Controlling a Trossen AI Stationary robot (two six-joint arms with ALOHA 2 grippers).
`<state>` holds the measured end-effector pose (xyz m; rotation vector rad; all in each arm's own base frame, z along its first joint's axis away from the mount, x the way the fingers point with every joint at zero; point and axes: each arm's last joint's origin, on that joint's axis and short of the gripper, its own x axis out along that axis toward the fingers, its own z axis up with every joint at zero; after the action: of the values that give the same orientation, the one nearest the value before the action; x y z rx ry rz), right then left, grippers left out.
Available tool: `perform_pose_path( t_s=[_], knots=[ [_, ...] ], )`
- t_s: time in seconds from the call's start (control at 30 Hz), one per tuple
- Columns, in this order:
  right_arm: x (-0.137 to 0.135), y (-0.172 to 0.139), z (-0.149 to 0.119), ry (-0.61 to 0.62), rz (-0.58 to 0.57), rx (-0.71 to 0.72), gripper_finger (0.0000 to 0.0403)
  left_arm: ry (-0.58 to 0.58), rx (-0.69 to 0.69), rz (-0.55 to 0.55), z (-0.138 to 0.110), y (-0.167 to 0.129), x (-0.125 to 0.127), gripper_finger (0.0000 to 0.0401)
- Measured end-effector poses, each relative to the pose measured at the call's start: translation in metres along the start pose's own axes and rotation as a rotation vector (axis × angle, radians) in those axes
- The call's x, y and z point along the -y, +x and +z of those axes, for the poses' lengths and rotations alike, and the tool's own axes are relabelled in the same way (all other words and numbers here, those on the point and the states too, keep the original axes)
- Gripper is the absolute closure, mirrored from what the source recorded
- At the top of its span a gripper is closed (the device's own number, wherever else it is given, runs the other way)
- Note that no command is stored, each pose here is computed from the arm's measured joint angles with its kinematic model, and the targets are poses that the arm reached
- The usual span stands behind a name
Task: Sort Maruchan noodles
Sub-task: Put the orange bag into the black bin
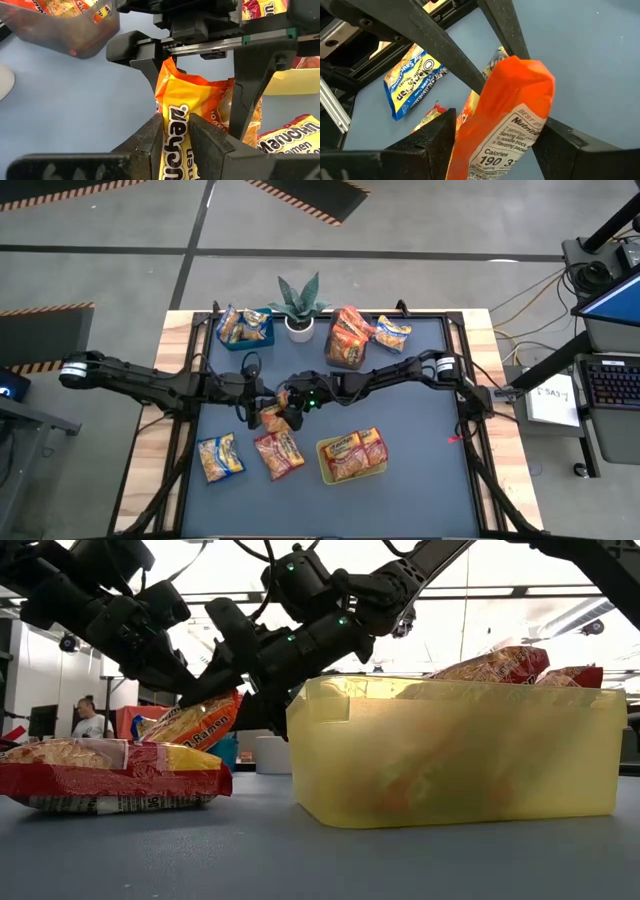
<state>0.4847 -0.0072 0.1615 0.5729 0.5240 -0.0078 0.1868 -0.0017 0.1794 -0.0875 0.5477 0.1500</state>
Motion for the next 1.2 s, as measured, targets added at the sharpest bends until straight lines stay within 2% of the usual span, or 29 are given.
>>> perform_pose_path(
  t_s=[0.67, 1.07, 1.2],
  knots=[
    [-0.0019, -0.0003, 0.0008, -0.014, 0.009, 0.009, 0.0181, 0.006, 0.017, -0.003, 0.0017, -0.0001, 0.0003, 0.0326],
    [-0.0024, -0.0003, 0.0017, -0.011, 0.015, 0.018, 0.0154, 0.006, 0.023, -0.003, 0.0023, -0.0001, 0.0004, 0.0326],
    [-0.0025, -0.0003, 0.0017, -0.001, 0.016, 0.017, 0.0172, 0.005, 0.022, -0.003, 0.0023, -0.0001, 0.0004, 0.0326]
  ],
)
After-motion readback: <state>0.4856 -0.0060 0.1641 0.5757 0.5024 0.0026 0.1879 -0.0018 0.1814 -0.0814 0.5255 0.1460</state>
